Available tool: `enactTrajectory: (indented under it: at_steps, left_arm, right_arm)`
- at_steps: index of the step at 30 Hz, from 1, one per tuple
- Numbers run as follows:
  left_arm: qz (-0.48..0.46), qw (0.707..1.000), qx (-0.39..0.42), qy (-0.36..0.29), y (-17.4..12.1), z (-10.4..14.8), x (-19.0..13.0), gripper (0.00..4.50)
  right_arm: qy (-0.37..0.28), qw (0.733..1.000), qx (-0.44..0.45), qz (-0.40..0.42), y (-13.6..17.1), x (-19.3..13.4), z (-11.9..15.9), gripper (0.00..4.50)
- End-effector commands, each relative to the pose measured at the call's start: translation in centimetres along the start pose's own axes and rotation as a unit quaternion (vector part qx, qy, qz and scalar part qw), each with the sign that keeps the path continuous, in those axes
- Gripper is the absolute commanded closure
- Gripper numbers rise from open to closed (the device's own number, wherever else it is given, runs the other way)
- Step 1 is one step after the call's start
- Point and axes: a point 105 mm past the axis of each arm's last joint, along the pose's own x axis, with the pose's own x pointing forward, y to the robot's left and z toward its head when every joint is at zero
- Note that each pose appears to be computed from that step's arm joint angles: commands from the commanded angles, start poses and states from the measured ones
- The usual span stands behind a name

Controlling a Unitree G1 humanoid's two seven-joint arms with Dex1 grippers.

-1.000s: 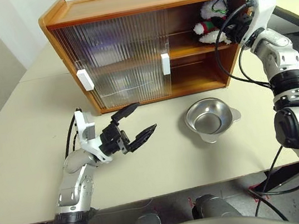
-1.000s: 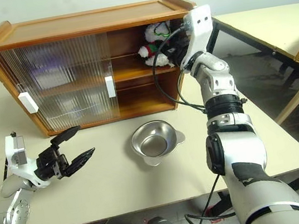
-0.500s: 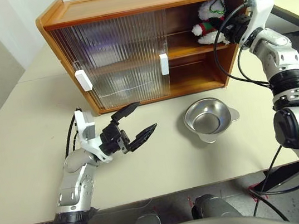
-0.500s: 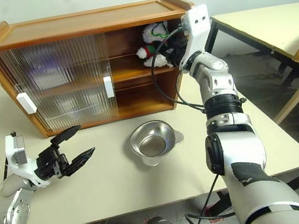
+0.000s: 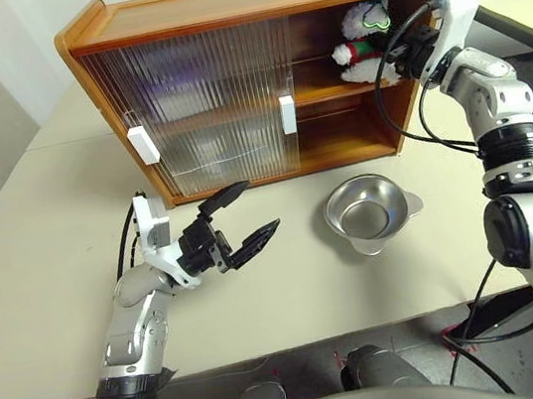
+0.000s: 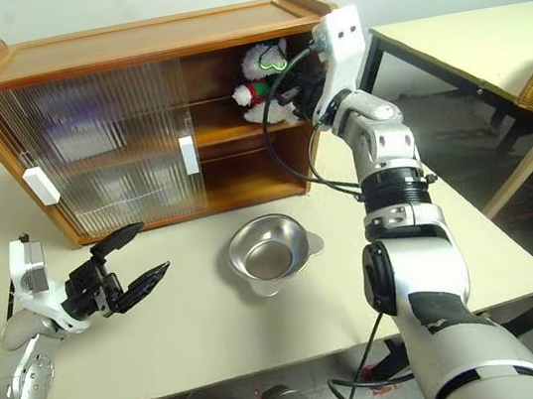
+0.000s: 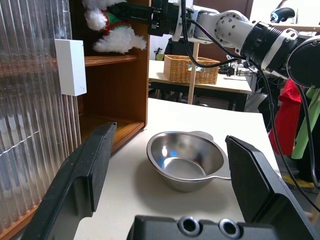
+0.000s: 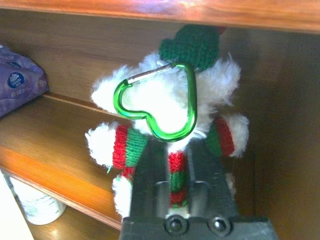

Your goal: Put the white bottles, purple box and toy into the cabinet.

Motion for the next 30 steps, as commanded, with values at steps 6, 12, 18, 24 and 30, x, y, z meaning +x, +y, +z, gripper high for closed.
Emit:
enactTrajectory:
  at_steps: [6,12,18,24,30]
  left_arm:
    - [-0.003,1.0,-0.002,0.005,-0.1,-0.4,0.0,0.0]
    - [-0.004,1.0,-0.001,0.005,0.0,-0.3,0.0,0.0]
    - [0.0,1.0,-0.001,0.005,0.0,-0.4,0.0,0.0]
    - [0.003,1.0,-0.002,0.004,-0.1,-0.4,0.0,0.0]
    - [0.003,1.0,-0.002,0.003,0.0,-0.5,0.1,0.0]
  right_arm:
    - [-0.007,1.0,-0.018,0.018,2.9,0.7,0.4,4.49]
    - [-0.01,0.999,-0.005,0.034,4.5,1.5,0.5,4.49]
    - [0.005,0.999,-0.013,0.032,4.5,1.9,0.0,4.49]
    - [0.006,0.999,-0.014,0.03,4.2,1.8,0.1,2.26]
    - [0.007,0.999,-0.012,0.035,4.2,1.7,0.1,2.05]
